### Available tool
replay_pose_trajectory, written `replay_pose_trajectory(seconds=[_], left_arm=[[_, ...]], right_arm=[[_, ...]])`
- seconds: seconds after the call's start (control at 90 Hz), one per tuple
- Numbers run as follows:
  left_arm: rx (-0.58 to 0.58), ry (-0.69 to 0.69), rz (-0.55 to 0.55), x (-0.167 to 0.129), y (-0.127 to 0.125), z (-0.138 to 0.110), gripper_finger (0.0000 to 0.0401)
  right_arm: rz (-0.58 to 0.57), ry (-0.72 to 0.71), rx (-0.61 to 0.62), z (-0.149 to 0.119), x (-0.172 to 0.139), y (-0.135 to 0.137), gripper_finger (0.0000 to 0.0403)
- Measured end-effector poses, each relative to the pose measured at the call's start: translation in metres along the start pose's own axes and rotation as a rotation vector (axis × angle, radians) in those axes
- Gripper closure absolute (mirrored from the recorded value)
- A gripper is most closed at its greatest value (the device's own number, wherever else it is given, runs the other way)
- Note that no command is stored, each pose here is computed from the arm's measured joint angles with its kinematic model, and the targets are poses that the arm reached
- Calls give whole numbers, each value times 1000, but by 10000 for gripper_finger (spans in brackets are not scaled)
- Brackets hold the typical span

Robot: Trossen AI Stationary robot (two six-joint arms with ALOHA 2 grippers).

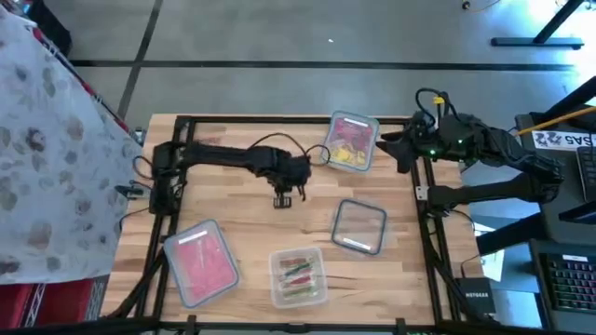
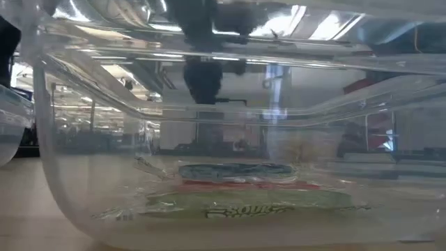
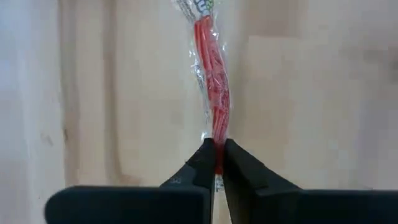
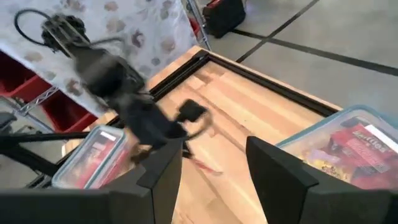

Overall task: Sort candy
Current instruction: Put the red candy stick into the square transparent bin, then close the square transparent bin

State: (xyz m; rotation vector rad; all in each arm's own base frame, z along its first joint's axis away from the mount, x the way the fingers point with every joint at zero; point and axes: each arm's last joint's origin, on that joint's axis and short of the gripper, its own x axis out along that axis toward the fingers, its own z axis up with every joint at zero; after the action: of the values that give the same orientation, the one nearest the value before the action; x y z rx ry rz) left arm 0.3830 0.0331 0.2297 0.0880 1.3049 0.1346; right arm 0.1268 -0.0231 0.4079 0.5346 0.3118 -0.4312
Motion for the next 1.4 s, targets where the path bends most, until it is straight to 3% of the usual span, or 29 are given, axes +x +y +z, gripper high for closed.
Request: replay_pose_trajectory(seconds=[0.133, 0.222, 0.278, 0.5, 0.656, 0.767, 0.944, 1.1, 1.278, 1.4], left_arm=[[36, -100, -248, -43, -40, -4, 401], [65, -131, -464, -55, -74, -5, 401], [60, -130, -542, -60, -98, -6, 401], [24, -196, -597, -67, -193, -15, 375], [-137, -142, -601, -48, -224, -17, 330], [-223, -99, -562, -35, -228, -18, 294], [-322, -93, -525, -29, -213, -11, 251], [-402, -130, -486, -29, -192, -2, 245], [-388, -143, -455, -24, -172, 5, 245], [-396, -122, -353, -19, -157, 4, 245]], right_arm=[[2, 1, -47, 0, 0, 0, 238], [2, 1, -97, 0, 0, 0, 238], [-1, 7, -127, -1, 0, 0, 238], [-15, 34, -185, -3, 0, -2, 238], [14, 63, -209, -4, 2, -1, 238], [47, 78, -209, -5, 2, 0, 238], [85, 113, -204, -7, 2, 1, 238], [117, 163, -188, -10, 1, 0, 238], [108, 197, -183, -13, 0, -1, 238], [105, 204, -183, -13, 0, -2, 238]])
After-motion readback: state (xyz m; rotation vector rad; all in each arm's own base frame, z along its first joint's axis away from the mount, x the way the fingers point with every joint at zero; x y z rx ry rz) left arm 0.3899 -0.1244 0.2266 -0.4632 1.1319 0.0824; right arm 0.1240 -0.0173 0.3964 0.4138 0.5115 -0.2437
